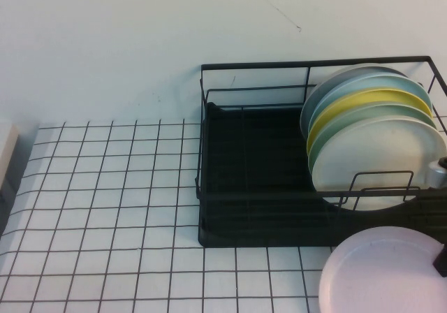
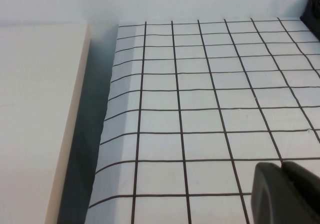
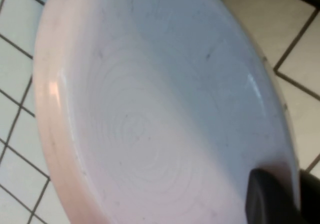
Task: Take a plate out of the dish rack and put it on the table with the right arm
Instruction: Place the plate from the table
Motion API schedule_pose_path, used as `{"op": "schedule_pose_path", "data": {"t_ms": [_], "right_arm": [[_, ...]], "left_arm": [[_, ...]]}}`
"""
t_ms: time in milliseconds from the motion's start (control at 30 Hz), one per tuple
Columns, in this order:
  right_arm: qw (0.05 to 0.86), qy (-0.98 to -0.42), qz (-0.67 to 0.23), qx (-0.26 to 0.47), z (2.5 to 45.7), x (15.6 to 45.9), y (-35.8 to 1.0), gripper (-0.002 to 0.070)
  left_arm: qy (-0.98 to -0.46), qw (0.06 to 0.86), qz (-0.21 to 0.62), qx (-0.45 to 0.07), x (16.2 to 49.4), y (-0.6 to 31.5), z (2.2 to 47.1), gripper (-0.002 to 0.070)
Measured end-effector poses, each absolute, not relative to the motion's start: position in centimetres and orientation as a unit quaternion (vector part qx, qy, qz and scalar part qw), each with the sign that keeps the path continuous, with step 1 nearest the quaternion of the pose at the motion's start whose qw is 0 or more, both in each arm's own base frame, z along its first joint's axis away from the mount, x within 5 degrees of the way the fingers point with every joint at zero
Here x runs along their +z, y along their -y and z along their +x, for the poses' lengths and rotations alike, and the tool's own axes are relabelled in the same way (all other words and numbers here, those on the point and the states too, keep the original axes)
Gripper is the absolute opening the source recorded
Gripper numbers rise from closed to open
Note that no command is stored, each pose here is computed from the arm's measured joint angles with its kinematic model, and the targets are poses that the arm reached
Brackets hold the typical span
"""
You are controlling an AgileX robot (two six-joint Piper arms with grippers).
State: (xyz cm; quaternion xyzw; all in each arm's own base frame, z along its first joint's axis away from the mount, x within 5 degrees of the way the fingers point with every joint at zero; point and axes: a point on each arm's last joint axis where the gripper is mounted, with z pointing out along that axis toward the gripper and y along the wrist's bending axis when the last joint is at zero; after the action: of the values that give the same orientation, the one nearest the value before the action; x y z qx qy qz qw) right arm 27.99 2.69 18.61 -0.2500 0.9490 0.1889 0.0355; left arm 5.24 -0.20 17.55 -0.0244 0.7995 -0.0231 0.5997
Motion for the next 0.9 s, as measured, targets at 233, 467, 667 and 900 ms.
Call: {"op": "schedule_pose_path", "data": {"t_ms": [233,467,667,900], "right_arm": [[0.046,-0.957,-0.243,0.153,28.7,17.8,-2.1,0.0078],[0.062,-0.967,-0.221,0.111,29.3,17.4,-1.4,0.0262],[0.064,-0.970,-0.211,0.104,29.4,17.4,-1.3,0.0319],[0.121,-0.970,-0.208,0.026,30.1,22.0,-0.2,0.0283]], "left_arm": [[-0.800,0.600,-0.024,-0.023,17.6,0.2,5.2,-0.0003],[-0.800,0.600,-0.024,-0.023,17.6,0.2,5.2,-0.0003],[-0.800,0.600,-0.024,-0.023,17.6,0.2,5.2,-0.0003],[-0.800,0.600,-0.024,-0.023,17.6,0.2,5.2,-0.0003]]}}
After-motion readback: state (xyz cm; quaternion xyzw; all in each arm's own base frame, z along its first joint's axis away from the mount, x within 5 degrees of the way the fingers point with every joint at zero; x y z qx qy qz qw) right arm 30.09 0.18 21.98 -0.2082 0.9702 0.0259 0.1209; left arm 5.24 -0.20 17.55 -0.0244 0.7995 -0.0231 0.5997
